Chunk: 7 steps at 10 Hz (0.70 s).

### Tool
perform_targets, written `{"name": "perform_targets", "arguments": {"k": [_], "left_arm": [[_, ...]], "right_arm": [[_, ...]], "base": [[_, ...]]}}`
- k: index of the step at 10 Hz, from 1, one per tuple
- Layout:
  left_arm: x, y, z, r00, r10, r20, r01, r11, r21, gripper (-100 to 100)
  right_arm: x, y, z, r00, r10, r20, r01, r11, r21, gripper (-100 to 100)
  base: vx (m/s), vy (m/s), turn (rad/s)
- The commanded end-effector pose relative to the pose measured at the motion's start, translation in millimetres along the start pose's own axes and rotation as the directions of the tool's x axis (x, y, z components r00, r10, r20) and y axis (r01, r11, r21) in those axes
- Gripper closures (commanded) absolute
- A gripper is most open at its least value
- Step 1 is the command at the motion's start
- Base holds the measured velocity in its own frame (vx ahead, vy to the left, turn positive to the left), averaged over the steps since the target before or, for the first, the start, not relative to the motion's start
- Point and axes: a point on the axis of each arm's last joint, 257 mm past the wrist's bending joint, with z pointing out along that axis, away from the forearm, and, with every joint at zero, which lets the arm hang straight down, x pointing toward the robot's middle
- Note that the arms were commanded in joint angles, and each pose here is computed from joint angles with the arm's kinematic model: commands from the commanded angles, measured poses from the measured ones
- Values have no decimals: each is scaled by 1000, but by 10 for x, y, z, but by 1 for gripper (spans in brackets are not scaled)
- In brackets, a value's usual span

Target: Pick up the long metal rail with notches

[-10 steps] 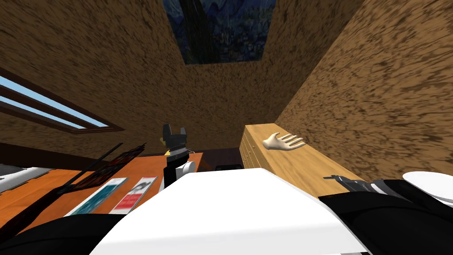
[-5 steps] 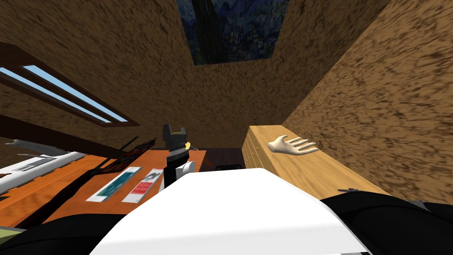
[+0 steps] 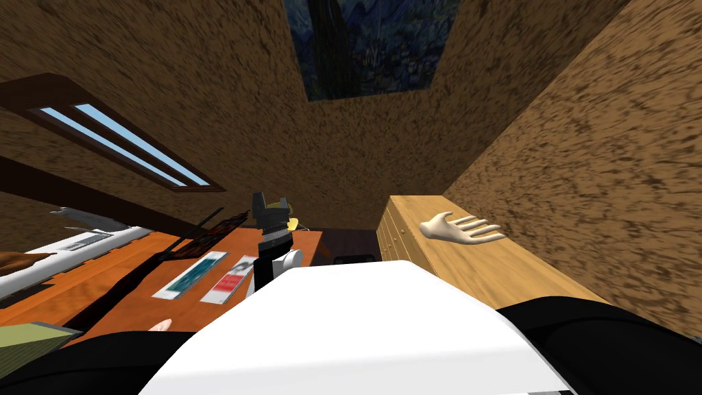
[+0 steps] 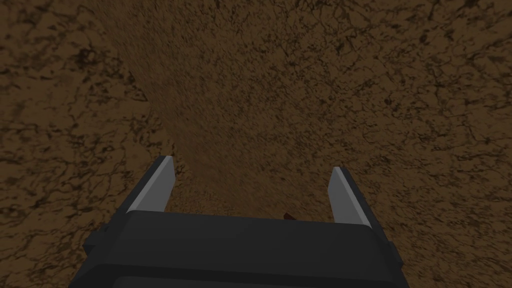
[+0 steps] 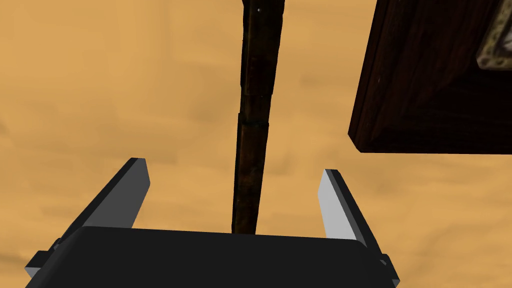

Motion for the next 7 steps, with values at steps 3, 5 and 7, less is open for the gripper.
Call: {"name": "perform_targets", "arguments": {"k": [3,5,7], "left_arm": [[0,0,0,1000,0,0,0,1000,0,0],[0,0,0,1000,0,0,0,1000,0,0],[0,0,0,1000,0,0,0,1000,0,0]], "right_arm": [[0,5,1,1000,2,0,-2,1000,0,100],[1,1,0,1000,3,0,-3,1000,1,100],[-4,-188,-30,1000,-23,-1,23,1000,1,100]], "base": [[-1,0,-5],[0,0,0],[5,-13,-106]]}}
